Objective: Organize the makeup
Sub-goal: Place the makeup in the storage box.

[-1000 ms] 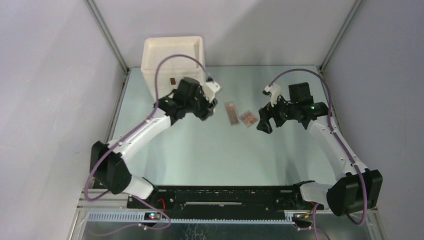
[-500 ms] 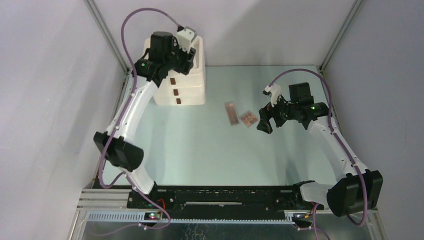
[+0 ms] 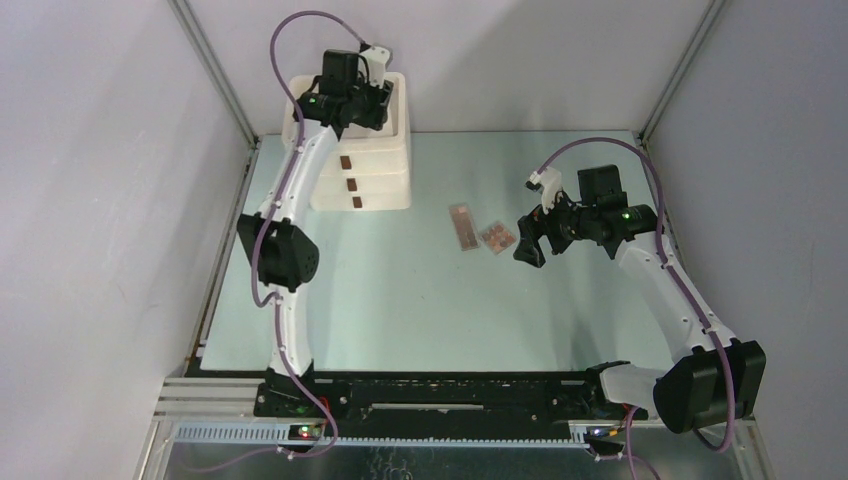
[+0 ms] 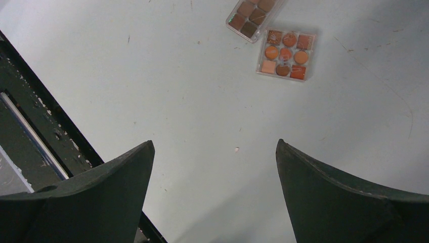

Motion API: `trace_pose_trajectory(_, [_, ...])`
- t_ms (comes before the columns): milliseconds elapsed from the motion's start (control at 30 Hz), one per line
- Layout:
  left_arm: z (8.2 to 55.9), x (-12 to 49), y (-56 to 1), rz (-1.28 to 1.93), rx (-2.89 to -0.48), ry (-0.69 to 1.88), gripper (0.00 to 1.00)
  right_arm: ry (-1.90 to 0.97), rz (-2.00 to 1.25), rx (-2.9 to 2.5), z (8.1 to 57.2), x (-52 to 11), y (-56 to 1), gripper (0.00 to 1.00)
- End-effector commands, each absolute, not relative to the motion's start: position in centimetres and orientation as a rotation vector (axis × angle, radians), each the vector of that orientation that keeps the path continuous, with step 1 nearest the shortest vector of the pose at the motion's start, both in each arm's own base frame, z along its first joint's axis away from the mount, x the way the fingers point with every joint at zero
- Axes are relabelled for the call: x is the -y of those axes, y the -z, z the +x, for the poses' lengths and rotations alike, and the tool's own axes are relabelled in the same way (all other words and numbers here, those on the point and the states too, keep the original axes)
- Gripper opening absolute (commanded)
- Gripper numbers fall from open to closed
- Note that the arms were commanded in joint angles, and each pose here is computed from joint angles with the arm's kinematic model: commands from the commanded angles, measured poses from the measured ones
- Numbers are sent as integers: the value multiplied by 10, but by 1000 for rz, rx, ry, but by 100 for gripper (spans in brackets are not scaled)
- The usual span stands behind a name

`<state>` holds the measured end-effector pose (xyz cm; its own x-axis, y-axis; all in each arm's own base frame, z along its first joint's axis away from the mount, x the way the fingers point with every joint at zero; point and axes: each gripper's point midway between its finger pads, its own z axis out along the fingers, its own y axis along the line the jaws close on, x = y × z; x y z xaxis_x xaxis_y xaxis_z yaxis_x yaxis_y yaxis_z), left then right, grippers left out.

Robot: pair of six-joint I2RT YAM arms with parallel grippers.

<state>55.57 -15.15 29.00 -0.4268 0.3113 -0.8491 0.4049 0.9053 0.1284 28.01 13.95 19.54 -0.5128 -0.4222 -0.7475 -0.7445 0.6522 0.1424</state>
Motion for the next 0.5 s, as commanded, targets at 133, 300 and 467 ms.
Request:
trace_pose_trajectory(133, [578, 164, -318, 439, -1936, 170, 48, -589, -905, -2151, 280, -138, -200, 99])
trace_pose_trajectory(300, [585, 167, -309, 428, -1940, 187, 53, -588, -902, -2162, 281, -137, -197, 99])
trace_pose_trajectory(467, [588, 172, -299, 424, -1955, 213, 61, -586, -900, -2172, 282, -137, -194, 99])
